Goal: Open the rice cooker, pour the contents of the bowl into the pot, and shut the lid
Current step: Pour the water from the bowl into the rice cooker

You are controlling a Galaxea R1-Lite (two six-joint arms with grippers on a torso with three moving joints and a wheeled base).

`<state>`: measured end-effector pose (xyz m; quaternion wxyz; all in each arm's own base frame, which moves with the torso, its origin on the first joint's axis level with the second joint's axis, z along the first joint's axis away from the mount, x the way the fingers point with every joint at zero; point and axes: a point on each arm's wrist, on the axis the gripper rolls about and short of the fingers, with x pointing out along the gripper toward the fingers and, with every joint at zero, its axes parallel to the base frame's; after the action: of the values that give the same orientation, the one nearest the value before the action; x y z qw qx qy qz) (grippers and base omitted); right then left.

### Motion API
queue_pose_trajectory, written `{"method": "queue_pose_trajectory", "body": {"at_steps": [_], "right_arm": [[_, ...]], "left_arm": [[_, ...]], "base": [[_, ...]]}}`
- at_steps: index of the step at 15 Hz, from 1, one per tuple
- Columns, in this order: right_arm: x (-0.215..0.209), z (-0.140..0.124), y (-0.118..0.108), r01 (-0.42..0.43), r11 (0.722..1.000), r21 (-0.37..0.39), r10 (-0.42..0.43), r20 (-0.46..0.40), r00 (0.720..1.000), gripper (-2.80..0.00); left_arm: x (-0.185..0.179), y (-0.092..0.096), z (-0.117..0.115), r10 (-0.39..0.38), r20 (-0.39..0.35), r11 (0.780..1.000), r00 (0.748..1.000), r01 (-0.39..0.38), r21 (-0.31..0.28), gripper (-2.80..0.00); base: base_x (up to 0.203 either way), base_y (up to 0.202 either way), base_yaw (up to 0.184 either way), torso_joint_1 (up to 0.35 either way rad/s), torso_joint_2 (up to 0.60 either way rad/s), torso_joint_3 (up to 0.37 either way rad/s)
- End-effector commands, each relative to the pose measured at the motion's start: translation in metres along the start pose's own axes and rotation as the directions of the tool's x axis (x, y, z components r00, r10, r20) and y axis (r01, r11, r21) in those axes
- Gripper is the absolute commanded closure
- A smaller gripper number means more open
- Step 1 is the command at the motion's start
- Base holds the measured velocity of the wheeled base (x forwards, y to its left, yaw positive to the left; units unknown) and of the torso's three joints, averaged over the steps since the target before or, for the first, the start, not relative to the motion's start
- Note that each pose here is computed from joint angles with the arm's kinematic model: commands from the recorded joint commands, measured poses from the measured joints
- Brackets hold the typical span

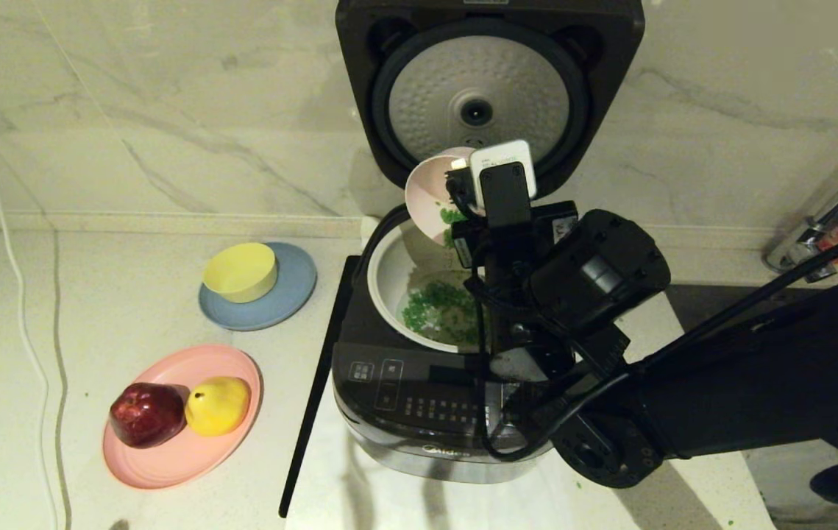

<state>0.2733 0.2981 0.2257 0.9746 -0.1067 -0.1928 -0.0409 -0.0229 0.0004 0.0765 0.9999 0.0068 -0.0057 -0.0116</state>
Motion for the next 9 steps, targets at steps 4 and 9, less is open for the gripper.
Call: {"method": "queue_pose_trajectory", "body": {"at_steps": [4,9], "right_arm": [[-0.012,-0.021,0.008,-0.054,0.998,-0.031,0.054,0.0,0.999,0.0],[-0.018,-0.02,0.01,-0.073,0.997,-0.032,0.073,-0.002,0.997,0.0]], "left_arm": [[0.001,0.0,-0.002,0.0,-0.007,1.0,1.0,0.0,0.0,0.0],[0.001,0.0,-0.002,0.0,-0.007,1.0,1.0,0.0,0.0,0.0]], "base": [[0.0,0.0,0.0,0.0,0.0,0.0],[0.0,0.0,0.0,0.0,0.0,0.0]]}}
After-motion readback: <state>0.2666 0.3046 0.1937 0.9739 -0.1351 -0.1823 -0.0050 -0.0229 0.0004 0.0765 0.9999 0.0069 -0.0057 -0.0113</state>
